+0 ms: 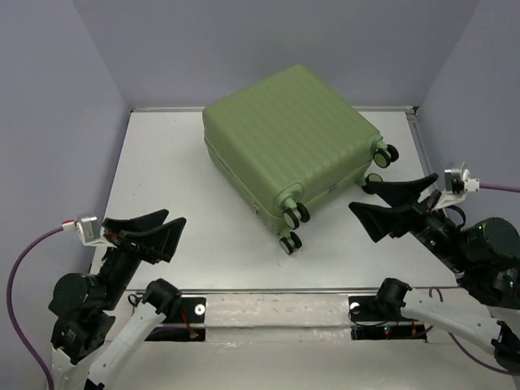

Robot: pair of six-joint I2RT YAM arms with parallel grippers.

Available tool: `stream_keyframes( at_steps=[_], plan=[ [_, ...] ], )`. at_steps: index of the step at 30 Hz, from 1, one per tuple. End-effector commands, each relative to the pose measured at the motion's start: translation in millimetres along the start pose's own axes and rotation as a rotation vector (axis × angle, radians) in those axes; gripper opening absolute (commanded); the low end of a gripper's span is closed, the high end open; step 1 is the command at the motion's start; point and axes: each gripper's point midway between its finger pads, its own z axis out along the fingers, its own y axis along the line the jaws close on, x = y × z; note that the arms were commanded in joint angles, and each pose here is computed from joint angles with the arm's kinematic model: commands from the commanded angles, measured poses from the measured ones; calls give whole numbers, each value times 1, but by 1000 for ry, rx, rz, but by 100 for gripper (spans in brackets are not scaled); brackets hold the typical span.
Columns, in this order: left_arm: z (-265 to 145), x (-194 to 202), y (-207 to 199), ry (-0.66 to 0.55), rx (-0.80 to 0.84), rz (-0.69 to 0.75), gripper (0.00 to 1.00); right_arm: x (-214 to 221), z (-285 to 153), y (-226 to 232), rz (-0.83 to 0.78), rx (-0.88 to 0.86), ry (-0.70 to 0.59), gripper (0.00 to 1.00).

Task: Pack the luggage

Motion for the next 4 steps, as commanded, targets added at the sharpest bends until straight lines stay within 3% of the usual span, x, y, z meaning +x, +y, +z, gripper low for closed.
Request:
stream_keyframes(
  at_steps=[1,4],
  plan=[
    [-5,-4,3,-2,-18,50,99,37,-1,-23,-3,53,-6,100],
    [1,7,11,34,-44,52,99,59,3,-30,12,62,11,100]
  ],
)
